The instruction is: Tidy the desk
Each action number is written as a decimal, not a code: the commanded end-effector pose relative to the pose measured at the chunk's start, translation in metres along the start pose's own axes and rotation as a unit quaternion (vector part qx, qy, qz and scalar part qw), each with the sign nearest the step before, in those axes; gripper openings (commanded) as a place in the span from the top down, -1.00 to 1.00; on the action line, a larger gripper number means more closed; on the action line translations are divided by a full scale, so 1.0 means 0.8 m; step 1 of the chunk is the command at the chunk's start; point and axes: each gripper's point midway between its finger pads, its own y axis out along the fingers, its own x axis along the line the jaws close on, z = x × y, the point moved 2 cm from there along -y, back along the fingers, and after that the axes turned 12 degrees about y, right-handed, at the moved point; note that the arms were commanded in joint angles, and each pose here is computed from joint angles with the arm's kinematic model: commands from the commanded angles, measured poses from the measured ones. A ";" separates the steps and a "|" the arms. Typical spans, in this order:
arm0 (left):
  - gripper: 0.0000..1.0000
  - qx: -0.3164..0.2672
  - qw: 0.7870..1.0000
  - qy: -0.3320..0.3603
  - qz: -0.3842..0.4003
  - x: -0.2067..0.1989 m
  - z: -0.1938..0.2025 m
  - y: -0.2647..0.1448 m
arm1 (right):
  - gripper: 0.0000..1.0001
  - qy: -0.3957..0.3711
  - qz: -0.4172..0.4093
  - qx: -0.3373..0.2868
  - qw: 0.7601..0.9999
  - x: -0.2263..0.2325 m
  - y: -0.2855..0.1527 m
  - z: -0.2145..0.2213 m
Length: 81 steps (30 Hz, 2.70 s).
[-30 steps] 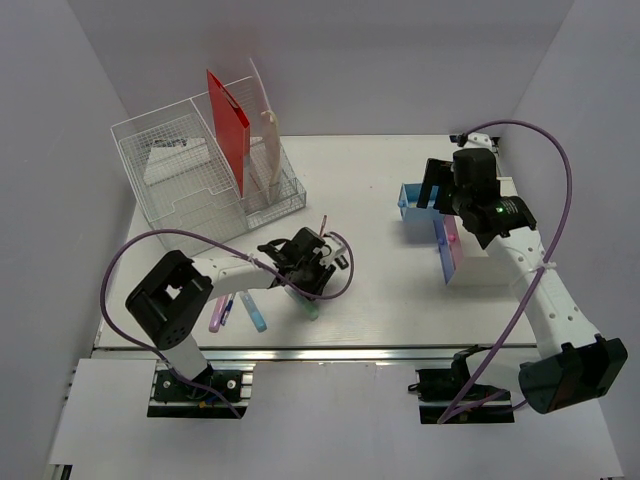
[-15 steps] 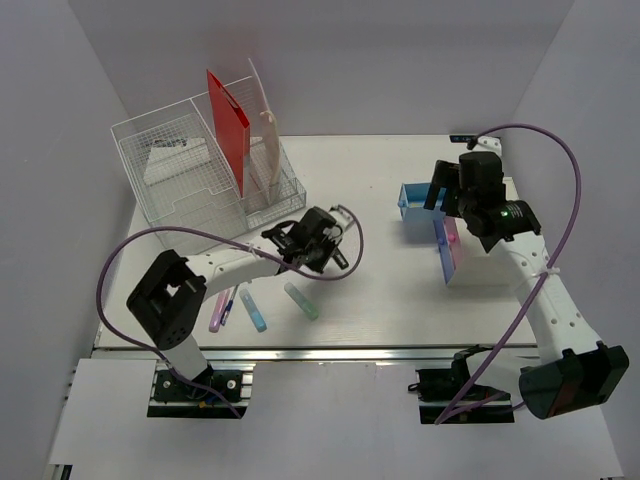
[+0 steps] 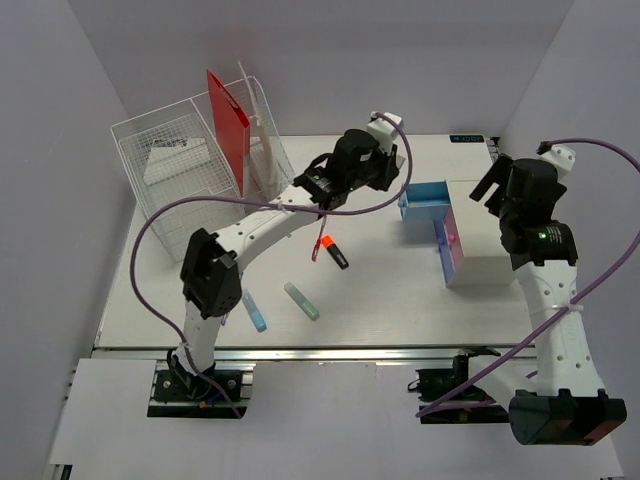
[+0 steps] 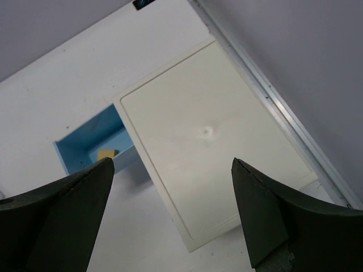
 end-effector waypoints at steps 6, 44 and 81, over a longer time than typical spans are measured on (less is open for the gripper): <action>0.72 -0.079 0.986 -0.039 0.141 -0.064 -0.038 0.055 | -0.79 0.045 0.054 -0.088 0.994 -0.031 -0.001 -0.048; -0.89 -0.021 0.983 -0.140 0.113 0.013 0.055 -0.007 | -0.79 -0.039 0.013 0.071 0.997 -0.076 0.125 -0.040; -0.68 -0.038 0.966 -0.163 0.198 -0.086 0.086 0.167 | -0.67 -0.056 -0.091 0.183 0.977 -0.087 0.176 0.051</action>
